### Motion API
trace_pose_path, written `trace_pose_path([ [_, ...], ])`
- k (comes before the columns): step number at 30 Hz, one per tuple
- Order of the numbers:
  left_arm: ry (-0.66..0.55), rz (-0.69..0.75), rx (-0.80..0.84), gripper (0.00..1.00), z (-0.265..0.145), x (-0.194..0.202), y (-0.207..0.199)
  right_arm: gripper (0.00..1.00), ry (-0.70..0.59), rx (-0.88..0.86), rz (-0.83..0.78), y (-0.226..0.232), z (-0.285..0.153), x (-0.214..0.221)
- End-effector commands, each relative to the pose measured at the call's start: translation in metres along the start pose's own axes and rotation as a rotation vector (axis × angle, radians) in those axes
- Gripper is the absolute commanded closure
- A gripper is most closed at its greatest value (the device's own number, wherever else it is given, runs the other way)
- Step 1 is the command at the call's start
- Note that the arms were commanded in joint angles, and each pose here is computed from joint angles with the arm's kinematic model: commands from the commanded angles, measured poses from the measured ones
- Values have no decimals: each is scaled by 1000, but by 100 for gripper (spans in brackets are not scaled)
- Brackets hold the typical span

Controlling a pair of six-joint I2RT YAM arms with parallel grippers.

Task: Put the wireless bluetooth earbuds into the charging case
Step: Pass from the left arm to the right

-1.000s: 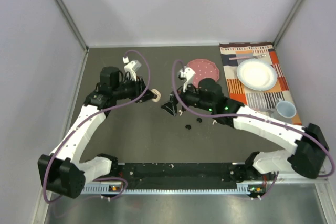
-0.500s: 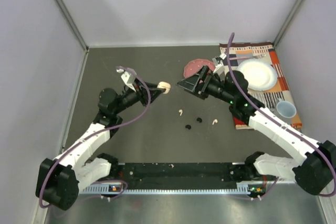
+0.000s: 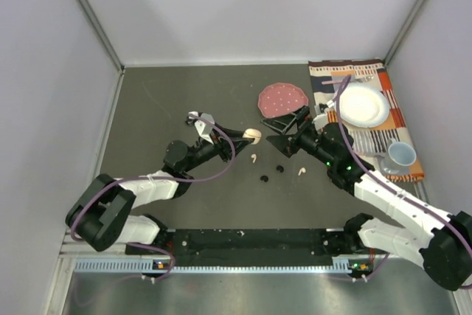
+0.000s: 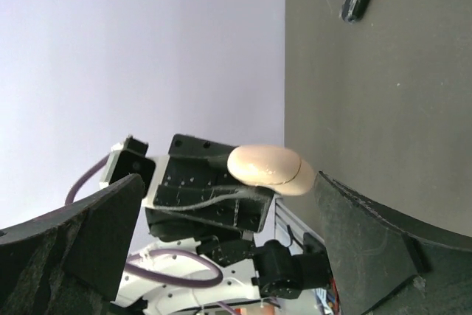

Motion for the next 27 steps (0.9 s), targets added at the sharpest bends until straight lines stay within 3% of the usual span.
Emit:
trace_pose_path([
  [1, -450, 260, 26, 100, 0, -75, -18, 1, -33, -98, 65, 20, -6, 1],
  [8, -471, 281, 13, 100, -7, -81, -24, 1, -74, -86, 134, 2, -9, -2],
  [27, -438, 307, -28, 100, -25, -79, -31, 3, 85, -127, 198, 14, 25, 32],
])
Point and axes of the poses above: each gripper's point midway between its finger pads, its own z axis out along the fingers, its own y axis along the line the jaws close on, x = y × z, the point moved 9 cm from there along -z, back along the fingers, and after that the axes turned 15 degrees about z, right-handed, at the moved point
